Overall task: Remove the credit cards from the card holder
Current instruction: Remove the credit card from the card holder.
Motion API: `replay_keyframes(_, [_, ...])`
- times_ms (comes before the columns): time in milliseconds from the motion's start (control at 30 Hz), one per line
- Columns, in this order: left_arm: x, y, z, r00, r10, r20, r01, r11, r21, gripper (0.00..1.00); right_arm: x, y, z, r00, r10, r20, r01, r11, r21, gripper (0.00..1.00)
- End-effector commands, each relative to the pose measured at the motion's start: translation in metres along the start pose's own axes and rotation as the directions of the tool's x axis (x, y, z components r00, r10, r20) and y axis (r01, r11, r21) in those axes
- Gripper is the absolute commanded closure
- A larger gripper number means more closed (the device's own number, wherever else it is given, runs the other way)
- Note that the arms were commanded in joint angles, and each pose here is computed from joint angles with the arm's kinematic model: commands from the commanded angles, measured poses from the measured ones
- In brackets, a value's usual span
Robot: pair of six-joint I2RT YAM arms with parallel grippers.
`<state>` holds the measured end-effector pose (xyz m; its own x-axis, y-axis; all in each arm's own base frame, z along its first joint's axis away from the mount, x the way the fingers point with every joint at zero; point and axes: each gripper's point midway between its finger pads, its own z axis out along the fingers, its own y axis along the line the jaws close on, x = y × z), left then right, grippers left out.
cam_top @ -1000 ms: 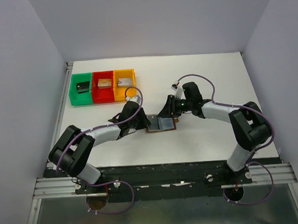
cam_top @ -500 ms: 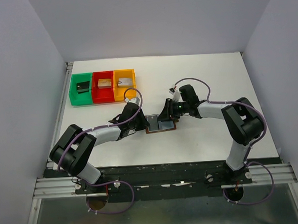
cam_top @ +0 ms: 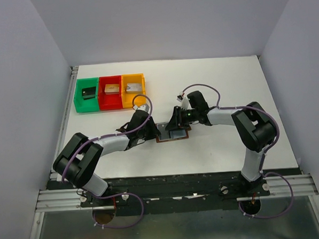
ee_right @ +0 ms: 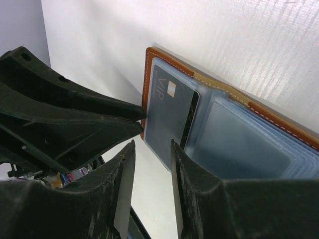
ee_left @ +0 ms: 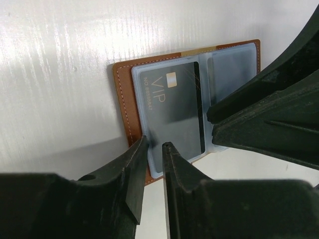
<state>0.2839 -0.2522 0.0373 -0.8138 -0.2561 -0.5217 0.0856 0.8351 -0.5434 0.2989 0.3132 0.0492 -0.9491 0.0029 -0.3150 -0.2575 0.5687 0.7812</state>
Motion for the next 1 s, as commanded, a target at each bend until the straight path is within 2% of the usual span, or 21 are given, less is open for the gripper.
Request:
replay_keyframes(0, [-0.004, 0.004, -0.004, 0.999, -0.006, 0.031, 0.006, 1.000, -0.011, 0.64, 0.001, -0.004, 0.005, 1.000, 0.004, -0.012, -0.004, 1.000, 0.011, 0.58])
replay_keyframes(400, [-0.007, 0.004, -0.007, 0.999, -0.001, 0.050, 0.001, 1.000, -0.015, 0.62, 0.006, -0.017, 0.004, 1.000, 0.004, -0.002, -0.004, 0.998, 0.066, 0.58])
replay_keyframes(967, [0.003, 0.013, -0.002, 1.000, 0.004, 0.014, -0.003, 0.999, -0.046, 0.61, 0.014, -0.024, 0.008, 0.999, 0.025, -0.035, -0.022, 0.998, 0.063, 0.57])
